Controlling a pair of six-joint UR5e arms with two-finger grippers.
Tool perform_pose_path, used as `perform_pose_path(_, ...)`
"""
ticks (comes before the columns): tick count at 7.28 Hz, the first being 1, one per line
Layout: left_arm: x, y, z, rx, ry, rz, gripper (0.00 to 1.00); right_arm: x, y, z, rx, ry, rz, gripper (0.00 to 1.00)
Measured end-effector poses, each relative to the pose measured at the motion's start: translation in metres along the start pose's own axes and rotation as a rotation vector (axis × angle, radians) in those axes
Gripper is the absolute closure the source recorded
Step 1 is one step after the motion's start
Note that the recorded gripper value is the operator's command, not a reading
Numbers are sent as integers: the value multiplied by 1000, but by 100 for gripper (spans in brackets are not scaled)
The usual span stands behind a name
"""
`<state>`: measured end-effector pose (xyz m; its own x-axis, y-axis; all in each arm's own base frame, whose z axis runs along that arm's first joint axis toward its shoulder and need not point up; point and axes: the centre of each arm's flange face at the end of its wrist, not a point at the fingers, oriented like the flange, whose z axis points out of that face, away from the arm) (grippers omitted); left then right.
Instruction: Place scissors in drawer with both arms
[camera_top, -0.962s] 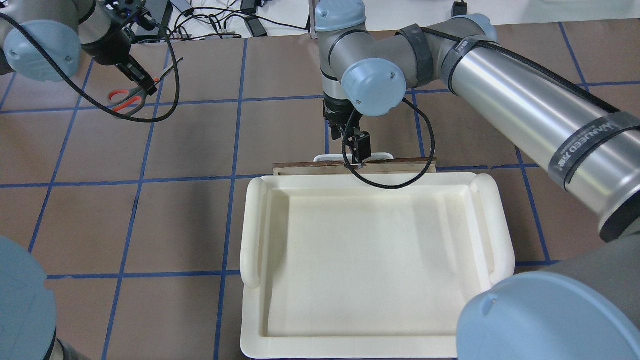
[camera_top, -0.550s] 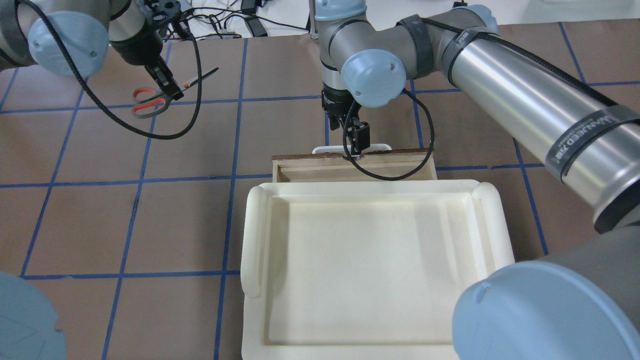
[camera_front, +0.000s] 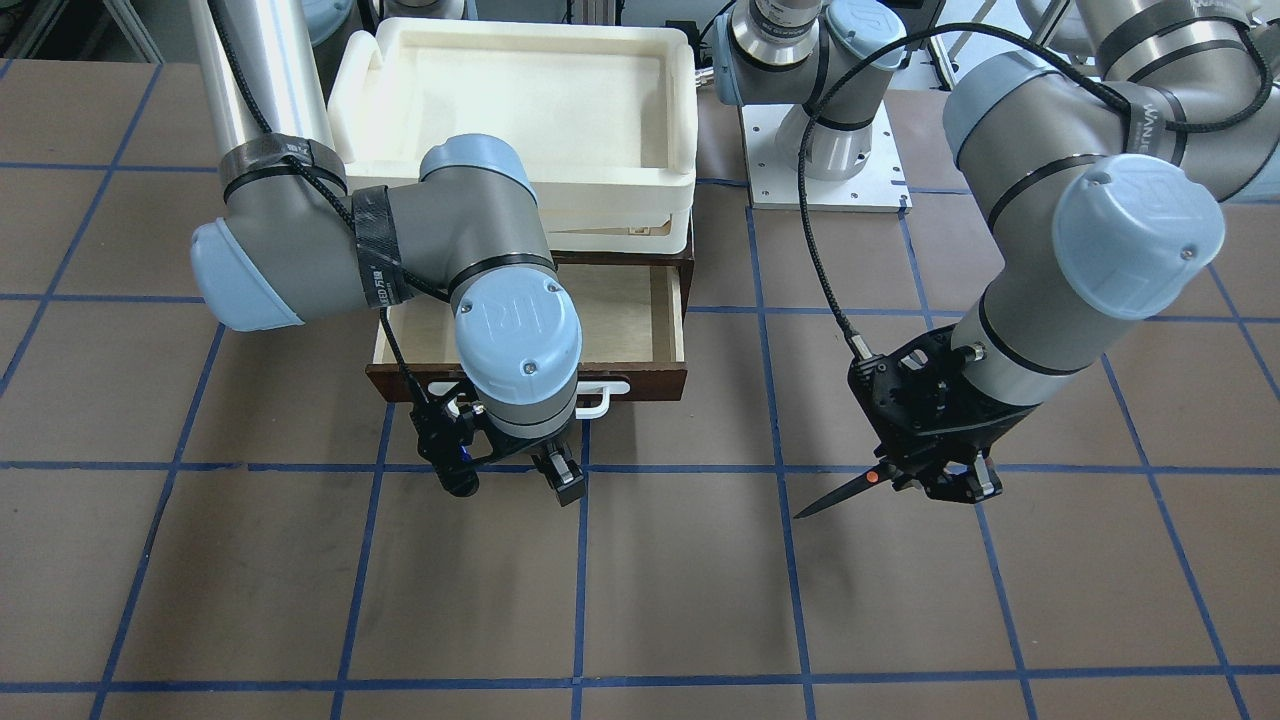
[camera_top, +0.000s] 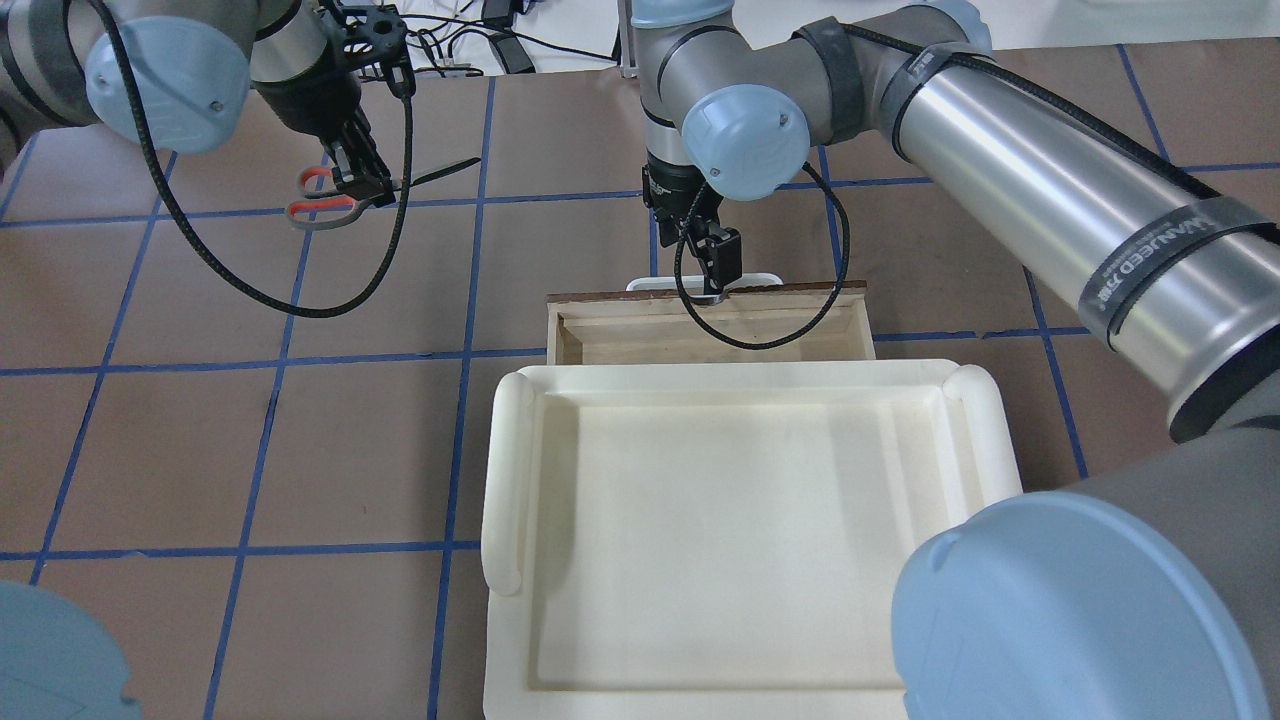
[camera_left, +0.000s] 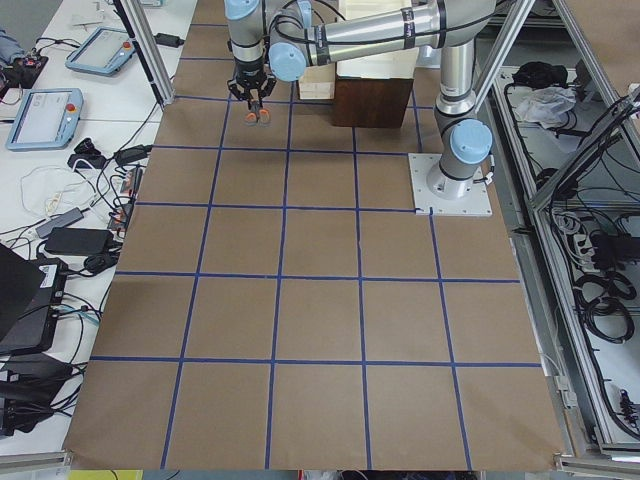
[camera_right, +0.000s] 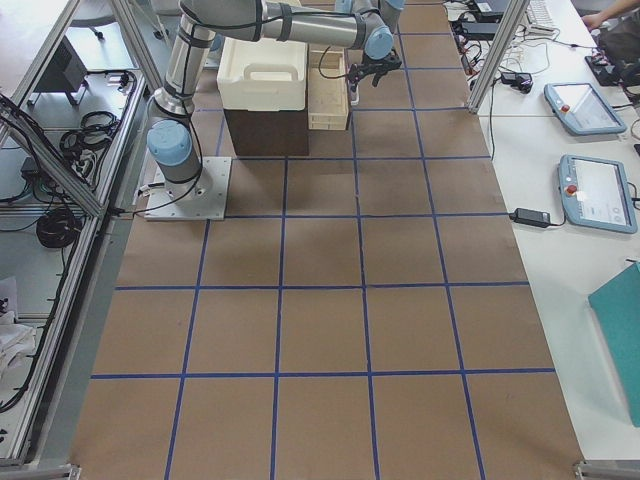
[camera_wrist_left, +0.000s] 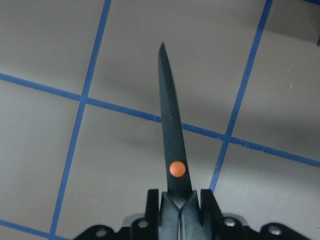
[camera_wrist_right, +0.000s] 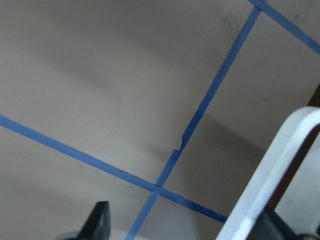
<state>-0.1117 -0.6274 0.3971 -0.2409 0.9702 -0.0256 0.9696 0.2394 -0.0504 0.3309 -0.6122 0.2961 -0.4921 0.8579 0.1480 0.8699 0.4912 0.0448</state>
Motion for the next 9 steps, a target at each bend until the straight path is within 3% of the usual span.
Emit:
perform_pose_path(3, 36, -48, -16, 4, 12, 135, 100, -9, -4, -3, 3, -12, -17, 0)
perform_pose_path(9, 79, -86, -42, 35, 21, 206, 100, -24, -9, -4, 4, -28, -37, 0)
